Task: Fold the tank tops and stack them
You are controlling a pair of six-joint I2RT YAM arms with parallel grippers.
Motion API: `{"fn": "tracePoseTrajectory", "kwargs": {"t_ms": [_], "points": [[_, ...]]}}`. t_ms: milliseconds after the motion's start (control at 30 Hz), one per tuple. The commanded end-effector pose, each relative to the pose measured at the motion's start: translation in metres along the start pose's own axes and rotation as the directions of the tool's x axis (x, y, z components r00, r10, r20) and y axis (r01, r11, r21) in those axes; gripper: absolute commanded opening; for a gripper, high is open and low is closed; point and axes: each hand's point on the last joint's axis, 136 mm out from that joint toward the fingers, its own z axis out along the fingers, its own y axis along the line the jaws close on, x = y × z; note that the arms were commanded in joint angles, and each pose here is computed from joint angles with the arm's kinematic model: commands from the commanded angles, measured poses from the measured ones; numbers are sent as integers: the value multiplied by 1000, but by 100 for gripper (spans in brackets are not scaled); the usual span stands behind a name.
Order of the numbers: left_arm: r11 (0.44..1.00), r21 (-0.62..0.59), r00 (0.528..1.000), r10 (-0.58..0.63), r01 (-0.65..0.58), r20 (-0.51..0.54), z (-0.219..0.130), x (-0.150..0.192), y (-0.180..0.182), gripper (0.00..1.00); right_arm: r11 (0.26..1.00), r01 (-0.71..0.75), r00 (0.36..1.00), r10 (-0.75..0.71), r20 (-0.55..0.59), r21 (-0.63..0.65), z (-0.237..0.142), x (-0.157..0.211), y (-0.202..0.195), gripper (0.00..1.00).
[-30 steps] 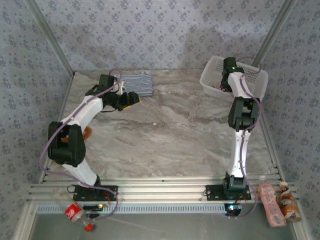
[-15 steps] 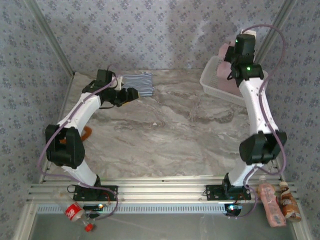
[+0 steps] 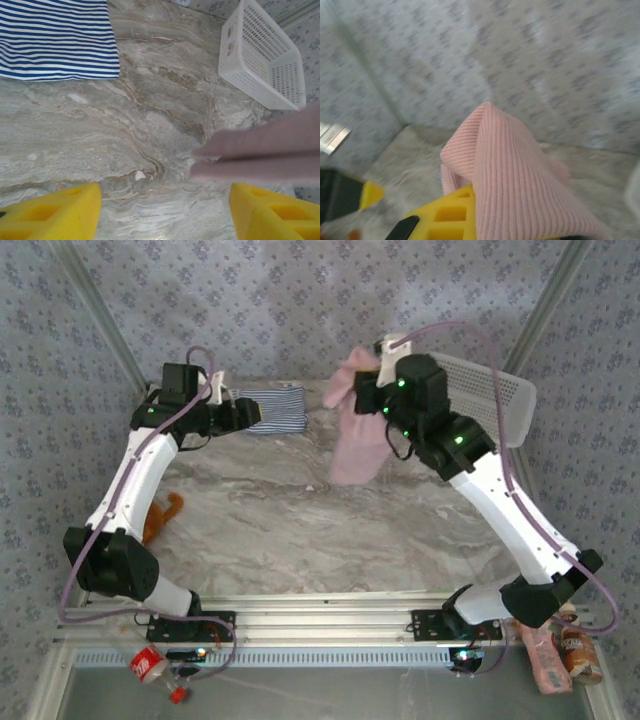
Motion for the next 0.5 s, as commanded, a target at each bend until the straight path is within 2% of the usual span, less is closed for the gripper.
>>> {"fn": "tracePoseTrajectory", "kwargs": {"t_ms": [0,100,233,333,467], "points": [[999,-37,1000,2,-2,-11,-17,9,9,68,995,-101,990,103,-94,22,1,33,-1,0],[998,-45,998,-36,34,-53,-9,27,20,68,970,-242,927,236,-292,17,26,111,-11,0],[995,-55,989,-87,81,-118,15,59,36,68,947,-307,822,312,-477,90,52,208,-35,5],[993,-76,975,-103,90,-198,36,91,41,67,937,-272,774,349,-528,220,58,267,-80,13],[989,-118,947,-117,85,-300,59,132,47,67,922,-132,785,322,-529,365,60,298,-144,30]]}}
